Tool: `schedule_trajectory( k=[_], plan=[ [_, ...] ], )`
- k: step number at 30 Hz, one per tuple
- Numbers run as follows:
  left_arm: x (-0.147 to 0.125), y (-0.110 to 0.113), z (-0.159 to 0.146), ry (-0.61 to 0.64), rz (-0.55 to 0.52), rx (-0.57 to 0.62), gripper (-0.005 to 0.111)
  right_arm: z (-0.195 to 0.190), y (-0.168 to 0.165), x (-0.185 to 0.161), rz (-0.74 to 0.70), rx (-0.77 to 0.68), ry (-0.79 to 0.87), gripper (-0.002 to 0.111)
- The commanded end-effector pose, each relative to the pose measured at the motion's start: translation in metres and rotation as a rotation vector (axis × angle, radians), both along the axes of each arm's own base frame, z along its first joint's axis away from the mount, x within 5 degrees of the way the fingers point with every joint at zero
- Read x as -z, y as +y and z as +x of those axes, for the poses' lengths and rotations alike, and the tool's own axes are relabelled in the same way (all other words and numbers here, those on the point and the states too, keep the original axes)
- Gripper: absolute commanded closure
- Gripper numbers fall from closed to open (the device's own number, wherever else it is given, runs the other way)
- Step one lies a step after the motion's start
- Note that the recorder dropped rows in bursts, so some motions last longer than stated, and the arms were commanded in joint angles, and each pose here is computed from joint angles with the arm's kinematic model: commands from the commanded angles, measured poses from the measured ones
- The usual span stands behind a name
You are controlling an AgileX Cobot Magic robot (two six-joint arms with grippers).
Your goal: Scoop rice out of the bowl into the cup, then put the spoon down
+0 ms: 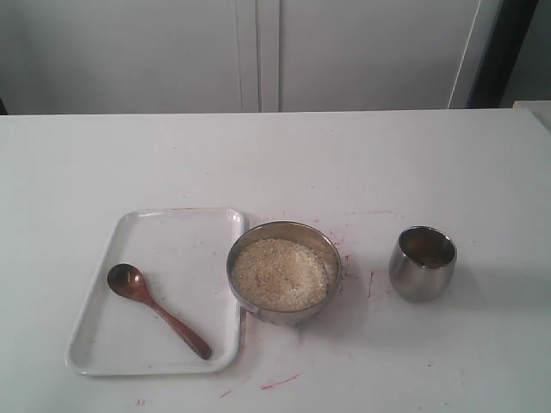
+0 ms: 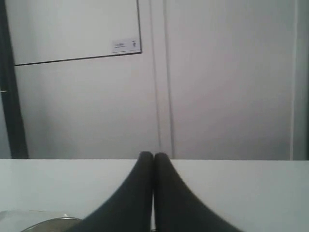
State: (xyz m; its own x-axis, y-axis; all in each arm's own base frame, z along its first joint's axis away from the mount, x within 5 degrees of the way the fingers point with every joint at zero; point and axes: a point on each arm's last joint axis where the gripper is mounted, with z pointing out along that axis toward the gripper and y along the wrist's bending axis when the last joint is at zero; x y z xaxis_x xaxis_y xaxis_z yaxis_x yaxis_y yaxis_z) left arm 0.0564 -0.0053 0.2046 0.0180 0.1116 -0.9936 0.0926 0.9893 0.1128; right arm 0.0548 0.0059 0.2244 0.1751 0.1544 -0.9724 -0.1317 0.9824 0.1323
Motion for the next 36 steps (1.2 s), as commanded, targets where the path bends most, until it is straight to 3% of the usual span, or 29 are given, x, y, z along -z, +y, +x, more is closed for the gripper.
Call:
schedule_trajectory(
  k=[1, 13, 20, 25, 36],
  plan=[
    [-0.002, 0.000, 0.000, -0.003, 0.000, -0.002, 0.092, 0.001, -0.006, 0.010, -0.002, 0.103, 0.089, 0.108],
    [-0.002, 0.000, 0.000, -0.003, 0.000, -0.002, 0.092, -0.002, -0.015, 0.042, 0.011, 0.281, 0.455, 0.108],
    [-0.002, 0.000, 0.000, -0.003, 0.000, -0.002, 0.092, -0.004, -0.022, 0.042, -0.123, 0.359, 0.464, 0.108],
    [-0.002, 0.000, 0.000, -0.003, 0.000, -0.002, 0.092, -0.004, -0.022, 0.042, -0.136, 0.363, 0.467, 0.108],
    [-0.002, 0.000, 0.000, -0.003, 0.000, -0.002, 0.092, -0.003, -0.017, 0.042, -0.156, 0.276, 0.459, 0.108]
  ],
)
